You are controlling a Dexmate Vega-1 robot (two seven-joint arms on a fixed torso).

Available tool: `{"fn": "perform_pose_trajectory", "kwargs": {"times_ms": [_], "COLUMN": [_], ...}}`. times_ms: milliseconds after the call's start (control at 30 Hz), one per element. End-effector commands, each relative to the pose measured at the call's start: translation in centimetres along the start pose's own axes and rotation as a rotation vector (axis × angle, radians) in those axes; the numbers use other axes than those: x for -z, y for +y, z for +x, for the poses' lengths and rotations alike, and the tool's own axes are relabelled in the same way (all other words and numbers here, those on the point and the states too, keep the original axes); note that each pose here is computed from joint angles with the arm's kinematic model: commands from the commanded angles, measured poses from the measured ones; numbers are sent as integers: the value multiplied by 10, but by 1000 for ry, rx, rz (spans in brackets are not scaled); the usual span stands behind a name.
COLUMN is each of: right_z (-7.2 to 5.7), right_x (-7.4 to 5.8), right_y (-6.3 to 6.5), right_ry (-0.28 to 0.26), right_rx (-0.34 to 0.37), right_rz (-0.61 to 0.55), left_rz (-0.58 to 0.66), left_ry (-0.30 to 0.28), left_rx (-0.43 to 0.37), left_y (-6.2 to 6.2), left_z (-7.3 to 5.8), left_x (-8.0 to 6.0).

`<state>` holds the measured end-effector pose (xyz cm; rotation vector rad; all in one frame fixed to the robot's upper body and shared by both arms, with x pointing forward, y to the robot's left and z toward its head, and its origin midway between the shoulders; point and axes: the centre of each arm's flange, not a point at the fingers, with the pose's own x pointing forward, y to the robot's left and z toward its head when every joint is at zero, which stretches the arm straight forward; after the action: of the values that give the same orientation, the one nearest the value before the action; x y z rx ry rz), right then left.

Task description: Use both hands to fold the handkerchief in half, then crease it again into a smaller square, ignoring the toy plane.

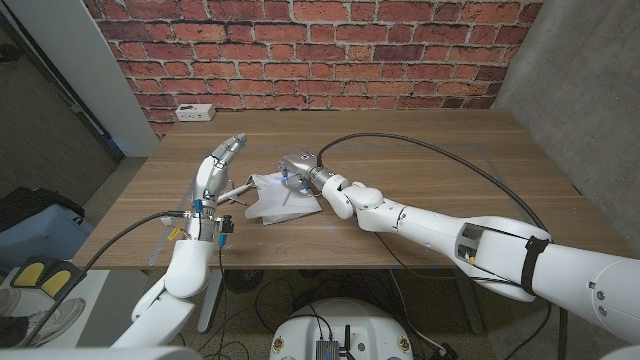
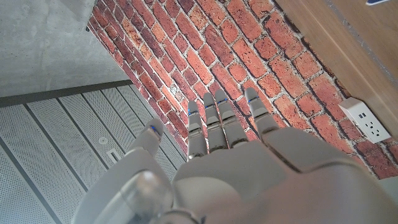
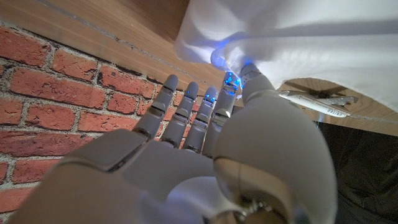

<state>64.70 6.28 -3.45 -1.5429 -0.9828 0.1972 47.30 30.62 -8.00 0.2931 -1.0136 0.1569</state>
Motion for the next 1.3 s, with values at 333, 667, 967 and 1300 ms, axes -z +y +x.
{"fn": "perform_pose_trajectory", "kwargs": {"times_ms": [333, 667, 967, 1300], "right_z": [-6, 1, 13, 24], "right_x": [-6, -22, -34, -44], "right_y": [-24, -24, -27, -24], "right_ry": [-63, -147, -192, -231], "right_rx": [268, 270, 242, 195], "right_rz": [155, 151, 141, 153], "left_rz": [-77, -195, -284, -322], "left_ry": [-22, -174, -286, -323], "left_rx": [35, 74, 148, 167], "left_y": [-1, 1, 1, 6], "left_z": [4, 10, 12, 12], "left_x": [2, -17, -34, -36]}}
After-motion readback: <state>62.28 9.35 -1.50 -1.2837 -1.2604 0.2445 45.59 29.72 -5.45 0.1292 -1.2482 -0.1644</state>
